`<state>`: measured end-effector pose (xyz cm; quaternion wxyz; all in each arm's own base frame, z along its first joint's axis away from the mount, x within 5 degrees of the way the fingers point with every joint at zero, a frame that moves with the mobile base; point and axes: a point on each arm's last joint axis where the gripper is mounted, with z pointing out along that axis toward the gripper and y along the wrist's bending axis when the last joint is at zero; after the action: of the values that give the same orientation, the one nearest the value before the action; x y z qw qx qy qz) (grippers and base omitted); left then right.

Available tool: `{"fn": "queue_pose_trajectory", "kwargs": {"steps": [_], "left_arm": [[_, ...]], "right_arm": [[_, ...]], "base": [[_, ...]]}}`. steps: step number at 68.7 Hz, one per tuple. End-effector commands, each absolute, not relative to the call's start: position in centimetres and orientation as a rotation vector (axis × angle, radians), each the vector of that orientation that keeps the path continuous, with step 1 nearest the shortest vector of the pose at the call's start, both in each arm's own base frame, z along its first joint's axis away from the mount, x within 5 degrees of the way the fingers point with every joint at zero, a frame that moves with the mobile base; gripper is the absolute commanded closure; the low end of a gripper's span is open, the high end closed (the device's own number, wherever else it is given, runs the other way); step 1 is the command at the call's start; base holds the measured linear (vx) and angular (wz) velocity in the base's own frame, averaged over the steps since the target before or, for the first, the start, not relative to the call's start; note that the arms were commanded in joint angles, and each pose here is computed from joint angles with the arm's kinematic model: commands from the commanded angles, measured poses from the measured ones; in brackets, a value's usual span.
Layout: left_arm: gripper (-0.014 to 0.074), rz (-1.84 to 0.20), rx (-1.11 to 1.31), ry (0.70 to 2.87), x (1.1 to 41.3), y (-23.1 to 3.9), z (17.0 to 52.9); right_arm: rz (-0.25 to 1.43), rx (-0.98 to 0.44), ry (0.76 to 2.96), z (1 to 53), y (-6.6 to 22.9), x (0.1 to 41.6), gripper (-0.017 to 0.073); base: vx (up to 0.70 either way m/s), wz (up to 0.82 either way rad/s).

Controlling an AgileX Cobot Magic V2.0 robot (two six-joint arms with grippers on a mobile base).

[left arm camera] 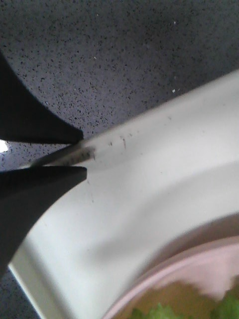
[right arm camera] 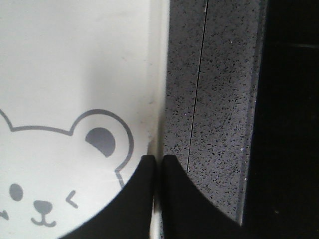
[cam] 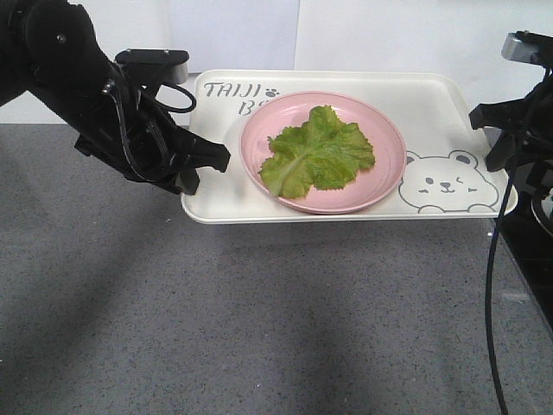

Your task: Transfer vegetables to tray and serve

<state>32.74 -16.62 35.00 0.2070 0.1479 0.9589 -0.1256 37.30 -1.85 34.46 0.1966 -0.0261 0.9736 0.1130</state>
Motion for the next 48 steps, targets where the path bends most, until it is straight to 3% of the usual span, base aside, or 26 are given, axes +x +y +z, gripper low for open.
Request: {"fn": "queue_pose_trajectory", "kwargs": {"steps": [1,48], "left_arm": [[0.0599,-0.473,0.442,2.514,31.55,-17.42,38.27],[0.0599,-0.473,0.442,2.514,31.55,-17.42,38.27]], "right_arm": [[0.414,-0.095,2.643,37.42,-0.80,35.99,0.0565],[0.414,-0.095,2.643,37.42,-0.80,35.99,0.0565]], "base": [[0.00,0.00],[0.00,0.00]]}}
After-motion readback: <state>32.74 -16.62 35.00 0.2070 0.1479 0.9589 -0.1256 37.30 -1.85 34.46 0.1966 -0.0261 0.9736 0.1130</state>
